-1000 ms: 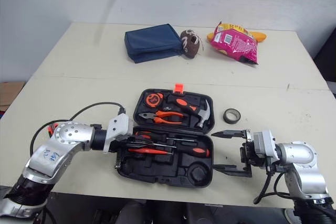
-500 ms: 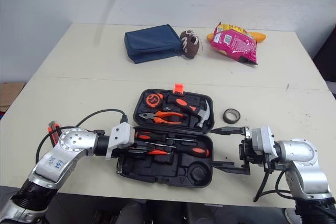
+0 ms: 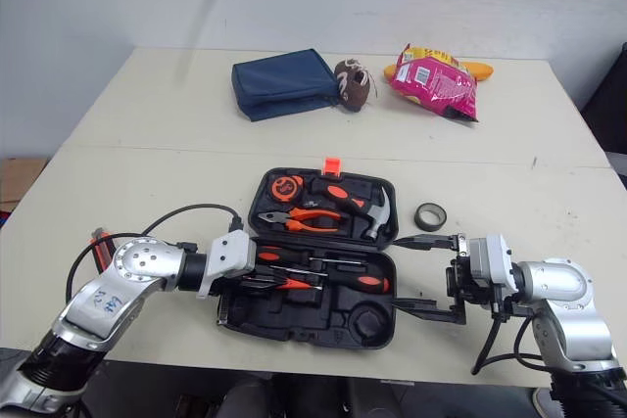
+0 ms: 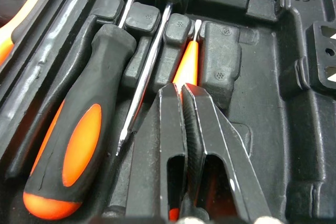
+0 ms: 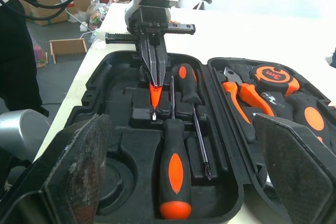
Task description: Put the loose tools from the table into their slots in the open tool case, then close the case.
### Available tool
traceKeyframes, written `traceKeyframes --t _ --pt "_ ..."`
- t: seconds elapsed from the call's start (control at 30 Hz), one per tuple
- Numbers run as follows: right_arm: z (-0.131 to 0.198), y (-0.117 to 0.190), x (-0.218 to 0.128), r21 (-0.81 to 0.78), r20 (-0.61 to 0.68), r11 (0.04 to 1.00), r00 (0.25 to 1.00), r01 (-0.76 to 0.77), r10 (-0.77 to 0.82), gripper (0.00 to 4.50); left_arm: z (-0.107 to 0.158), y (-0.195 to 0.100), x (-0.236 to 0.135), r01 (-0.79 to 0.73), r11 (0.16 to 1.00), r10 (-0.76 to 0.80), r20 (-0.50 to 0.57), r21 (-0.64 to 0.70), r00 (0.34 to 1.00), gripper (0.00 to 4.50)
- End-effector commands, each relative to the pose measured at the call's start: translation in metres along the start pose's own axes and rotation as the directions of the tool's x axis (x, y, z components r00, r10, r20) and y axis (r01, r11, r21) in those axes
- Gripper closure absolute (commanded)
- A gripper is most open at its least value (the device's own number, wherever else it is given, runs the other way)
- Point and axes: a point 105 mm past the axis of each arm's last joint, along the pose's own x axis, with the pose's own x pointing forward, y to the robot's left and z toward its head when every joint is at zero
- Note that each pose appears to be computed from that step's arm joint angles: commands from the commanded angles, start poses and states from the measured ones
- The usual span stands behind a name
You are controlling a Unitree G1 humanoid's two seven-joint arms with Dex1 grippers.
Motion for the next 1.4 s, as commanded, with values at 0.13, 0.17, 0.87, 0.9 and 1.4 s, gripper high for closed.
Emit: traceKeyframes --t 0.13,0.17,0.87,0.9,1.4 --pt "0.006 -0.014 -0.029 -0.069 -0.044 0.994 0.995 0.084 -0.087 0.0 0.019 0.008 -0.032 -0.13 0.989 0.116 0.185 0.067 0.976 4.42" --pt "0.007 -0.017 -0.036 -0.077 -0.058 0.991 0.992 0.105 -0.11 0.0 0.024 0.009 -0.041 -0.163 0.984 0.144 0.221 0.067 0.965 4.42" --pt "-0.018 -0.03 -0.233 -0.325 -0.369 0.673 0.566 0.665 -0.737 0.0 -0.124 -0.056 -0.375 -0.98 -0.003 0.954 -0.295 -0.198 0.057 0.01" --pt "-0.019 -0.03 -0.233 -0.327 -0.374 0.675 0.566 0.661 -0.735 0.0 -0.124 -0.058 -0.38 -0.98 -0.025 0.956 -0.291 -0.198 0.035 0.01" --pt "-0.007 -0.069 -0.111 -0.212 -0.104 0.881 0.887 0.423 -0.451 0.0 -0.085 -0.039 -0.315 -0.926 0.05 0.954 -0.257 -0.375 0.156 0.01"
